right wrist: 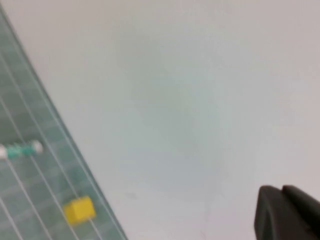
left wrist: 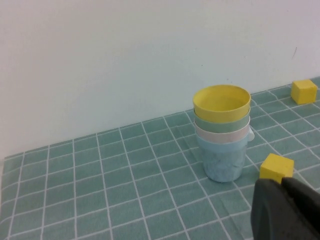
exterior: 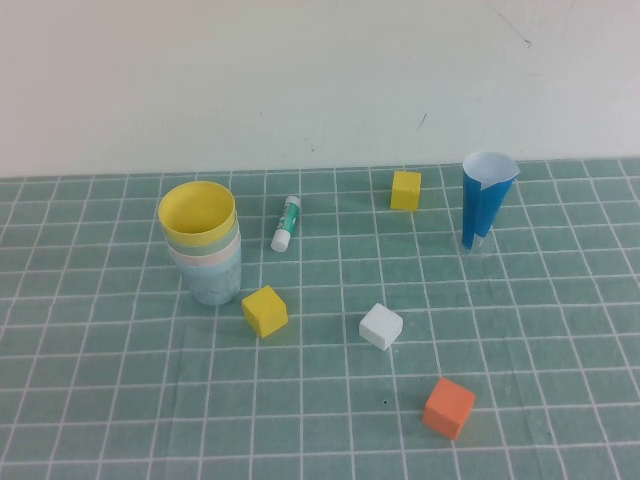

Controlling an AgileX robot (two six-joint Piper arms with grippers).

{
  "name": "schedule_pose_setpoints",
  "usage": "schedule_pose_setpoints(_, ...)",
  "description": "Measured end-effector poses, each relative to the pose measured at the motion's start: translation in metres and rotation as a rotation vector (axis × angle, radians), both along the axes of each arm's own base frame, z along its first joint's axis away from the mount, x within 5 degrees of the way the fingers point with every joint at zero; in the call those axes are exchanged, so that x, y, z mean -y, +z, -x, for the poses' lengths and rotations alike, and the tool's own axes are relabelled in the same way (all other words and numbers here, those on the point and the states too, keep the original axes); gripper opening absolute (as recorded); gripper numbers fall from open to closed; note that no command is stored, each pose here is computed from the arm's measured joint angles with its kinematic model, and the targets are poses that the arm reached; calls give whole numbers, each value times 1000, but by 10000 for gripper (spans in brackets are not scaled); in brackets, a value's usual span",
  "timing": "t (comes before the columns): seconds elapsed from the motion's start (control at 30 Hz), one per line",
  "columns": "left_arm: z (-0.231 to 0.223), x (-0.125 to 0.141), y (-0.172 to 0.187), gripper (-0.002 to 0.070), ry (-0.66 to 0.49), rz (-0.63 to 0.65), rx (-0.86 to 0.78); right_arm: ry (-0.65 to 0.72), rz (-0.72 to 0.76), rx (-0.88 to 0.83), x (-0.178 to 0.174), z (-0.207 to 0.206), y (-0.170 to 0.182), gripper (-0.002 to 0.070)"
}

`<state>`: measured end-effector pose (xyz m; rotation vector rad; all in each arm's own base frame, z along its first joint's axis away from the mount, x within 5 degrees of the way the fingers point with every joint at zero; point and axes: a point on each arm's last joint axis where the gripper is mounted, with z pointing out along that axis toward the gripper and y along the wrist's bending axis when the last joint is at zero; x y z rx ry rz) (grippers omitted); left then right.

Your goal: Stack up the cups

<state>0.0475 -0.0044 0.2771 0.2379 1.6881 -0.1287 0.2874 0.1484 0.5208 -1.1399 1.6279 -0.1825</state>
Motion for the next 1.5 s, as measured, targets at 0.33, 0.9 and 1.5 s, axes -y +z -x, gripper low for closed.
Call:
schedule_pose_setpoints(0.33, 0, 1, 0, -2, -11, 41, -13, -112, 90, -44, 58, 85, -57, -1)
schedule_pose_setpoints(0.9, -11, 17, -31, -2, -131, 97, 167, -144, -94, -250, 101, 189, -248, -1)
schedule_pose_setpoints(1.5, -10, 18, -28, -2, -142, 13, 225, -176, -125, -362, 113, 216, -288, -1)
